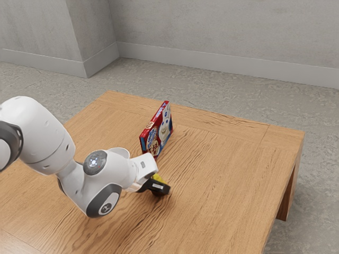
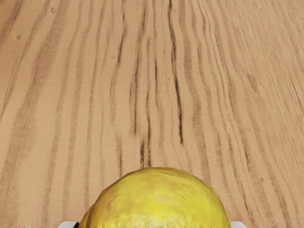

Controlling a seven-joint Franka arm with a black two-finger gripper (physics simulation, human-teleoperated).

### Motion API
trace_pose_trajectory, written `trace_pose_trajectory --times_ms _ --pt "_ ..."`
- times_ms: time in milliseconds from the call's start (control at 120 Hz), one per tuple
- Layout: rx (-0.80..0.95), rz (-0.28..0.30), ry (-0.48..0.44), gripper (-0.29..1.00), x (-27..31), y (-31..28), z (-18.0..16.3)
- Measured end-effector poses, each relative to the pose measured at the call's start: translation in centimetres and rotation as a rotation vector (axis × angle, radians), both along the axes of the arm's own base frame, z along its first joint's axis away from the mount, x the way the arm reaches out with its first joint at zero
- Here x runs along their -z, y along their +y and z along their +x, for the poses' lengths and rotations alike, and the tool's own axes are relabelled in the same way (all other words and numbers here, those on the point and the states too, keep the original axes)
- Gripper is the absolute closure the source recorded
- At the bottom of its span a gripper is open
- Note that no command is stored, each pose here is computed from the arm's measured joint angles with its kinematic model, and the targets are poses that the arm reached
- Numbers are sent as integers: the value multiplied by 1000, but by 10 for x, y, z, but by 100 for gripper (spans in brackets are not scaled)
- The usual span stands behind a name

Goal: Place the pear in the bowl.

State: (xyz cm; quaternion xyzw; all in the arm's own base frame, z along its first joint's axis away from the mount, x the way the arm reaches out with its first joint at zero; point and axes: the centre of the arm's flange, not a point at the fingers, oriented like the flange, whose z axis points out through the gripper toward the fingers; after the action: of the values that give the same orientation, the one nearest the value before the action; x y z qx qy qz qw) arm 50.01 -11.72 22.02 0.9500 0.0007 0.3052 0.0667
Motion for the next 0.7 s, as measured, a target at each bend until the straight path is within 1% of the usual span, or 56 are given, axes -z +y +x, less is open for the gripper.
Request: trace_pose_trajectory --times_ms 267,333,458,600,700 --pt "-4 -4 -12 38 -6 1 2" --pt "-13 -6 -31 39 -16 5 5" --pt "-40 -6 -68 40 -55 21 12" --pt "-101 5 -39 40 -83 54 7" --pt "-150 17 19 40 -87 79 0"
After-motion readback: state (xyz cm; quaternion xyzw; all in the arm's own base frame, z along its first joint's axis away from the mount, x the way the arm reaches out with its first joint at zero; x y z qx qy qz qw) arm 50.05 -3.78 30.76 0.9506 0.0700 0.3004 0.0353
